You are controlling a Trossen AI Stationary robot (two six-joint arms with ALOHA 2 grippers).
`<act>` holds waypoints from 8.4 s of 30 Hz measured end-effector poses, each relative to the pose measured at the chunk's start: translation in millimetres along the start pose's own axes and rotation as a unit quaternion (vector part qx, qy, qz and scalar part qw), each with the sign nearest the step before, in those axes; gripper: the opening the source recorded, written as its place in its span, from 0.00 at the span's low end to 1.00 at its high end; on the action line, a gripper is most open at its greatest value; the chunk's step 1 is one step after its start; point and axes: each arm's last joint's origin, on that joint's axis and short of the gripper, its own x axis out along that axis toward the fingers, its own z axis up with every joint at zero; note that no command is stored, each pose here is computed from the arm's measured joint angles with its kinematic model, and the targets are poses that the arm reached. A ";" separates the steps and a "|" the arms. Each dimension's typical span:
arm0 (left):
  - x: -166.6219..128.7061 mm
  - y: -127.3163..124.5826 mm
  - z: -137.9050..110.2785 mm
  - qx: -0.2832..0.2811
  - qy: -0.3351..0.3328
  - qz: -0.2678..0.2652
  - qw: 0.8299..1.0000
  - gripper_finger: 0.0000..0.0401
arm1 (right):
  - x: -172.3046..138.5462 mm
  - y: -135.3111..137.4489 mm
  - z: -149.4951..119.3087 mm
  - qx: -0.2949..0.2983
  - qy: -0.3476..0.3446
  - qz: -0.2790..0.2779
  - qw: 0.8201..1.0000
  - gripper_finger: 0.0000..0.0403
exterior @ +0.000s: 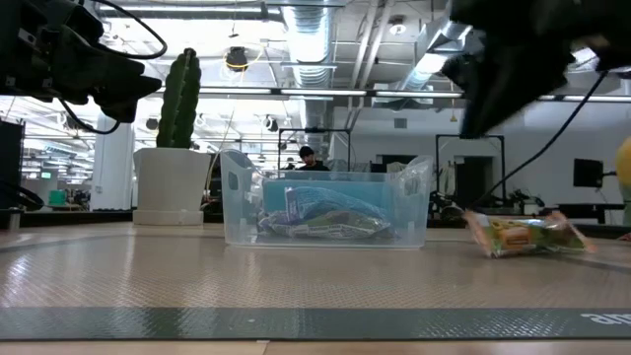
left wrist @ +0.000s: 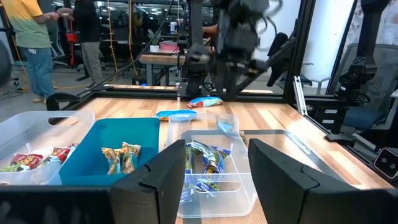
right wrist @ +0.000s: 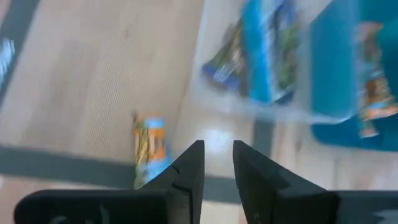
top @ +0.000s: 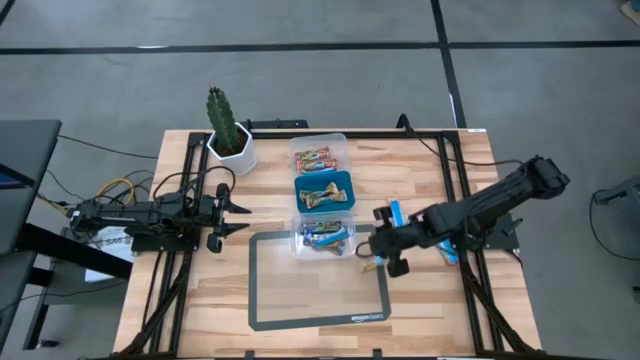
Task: Pick and place Granola Bars by type
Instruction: Put the yellow granola bar into the blue bin
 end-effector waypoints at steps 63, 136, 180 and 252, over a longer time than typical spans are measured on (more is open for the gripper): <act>0.0 0.0 0.0 0.000 0.000 0.000 1.000 0.42 | 65.7 37.9 -12.3 0.050 0.189 0.090 0.977 0.65; -0.1 0.0 0.1 0.000 -0.001 0.000 1.000 0.42 | 57.3 -173.1 46.9 0.118 -0.085 -0.148 0.978 0.06; -0.1 0.0 0.0 0.000 -0.001 0.000 1.000 0.42 | -9.5 -98.4 -9.5 0.454 0.245 -0.263 0.815 0.50; -0.1 0.0 0.1 0.000 -0.001 0.000 1.000 0.42 | 23.4 -67.8 -67.5 0.605 -0.025 -0.256 0.753 0.14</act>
